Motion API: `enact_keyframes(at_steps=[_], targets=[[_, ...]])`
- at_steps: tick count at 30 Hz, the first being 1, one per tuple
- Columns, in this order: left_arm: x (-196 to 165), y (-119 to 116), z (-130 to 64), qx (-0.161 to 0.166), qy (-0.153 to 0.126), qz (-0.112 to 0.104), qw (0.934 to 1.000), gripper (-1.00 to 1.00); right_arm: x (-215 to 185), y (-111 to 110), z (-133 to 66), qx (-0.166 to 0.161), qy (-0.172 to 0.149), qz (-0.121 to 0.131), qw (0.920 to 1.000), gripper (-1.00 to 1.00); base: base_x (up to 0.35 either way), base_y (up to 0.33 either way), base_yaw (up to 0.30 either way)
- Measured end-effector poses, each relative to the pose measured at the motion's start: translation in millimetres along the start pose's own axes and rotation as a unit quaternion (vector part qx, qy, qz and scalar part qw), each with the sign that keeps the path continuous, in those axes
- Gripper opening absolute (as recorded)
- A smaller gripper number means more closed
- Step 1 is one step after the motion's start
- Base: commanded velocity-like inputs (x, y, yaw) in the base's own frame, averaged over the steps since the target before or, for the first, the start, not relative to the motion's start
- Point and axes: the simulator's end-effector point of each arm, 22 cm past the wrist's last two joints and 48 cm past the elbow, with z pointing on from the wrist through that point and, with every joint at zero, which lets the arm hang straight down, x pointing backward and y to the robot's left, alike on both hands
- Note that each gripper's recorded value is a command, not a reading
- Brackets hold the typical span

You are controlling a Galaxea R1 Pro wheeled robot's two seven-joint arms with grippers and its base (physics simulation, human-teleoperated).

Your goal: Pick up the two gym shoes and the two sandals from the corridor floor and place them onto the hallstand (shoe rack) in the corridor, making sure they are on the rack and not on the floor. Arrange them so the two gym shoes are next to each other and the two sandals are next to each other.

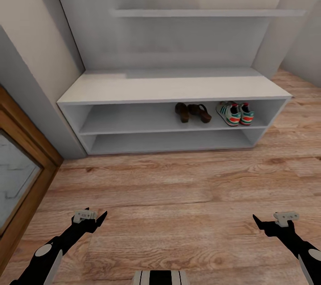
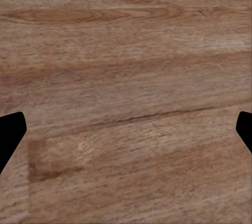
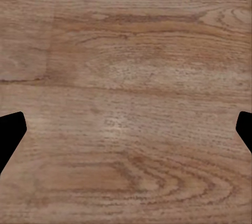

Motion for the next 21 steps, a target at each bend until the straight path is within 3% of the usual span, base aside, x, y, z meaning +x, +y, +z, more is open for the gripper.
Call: enact_keyframes(at_steps=[21], targets=[[-7.6, -4.5, -0.8, 0.002, -0.008, -0.001, 1.0000, 1.00, -7.9, 0.8, -2.2, 0.000, -0.009, 0.001, 1.0000, 1.00, 0.000, 0.000, 0.000]])
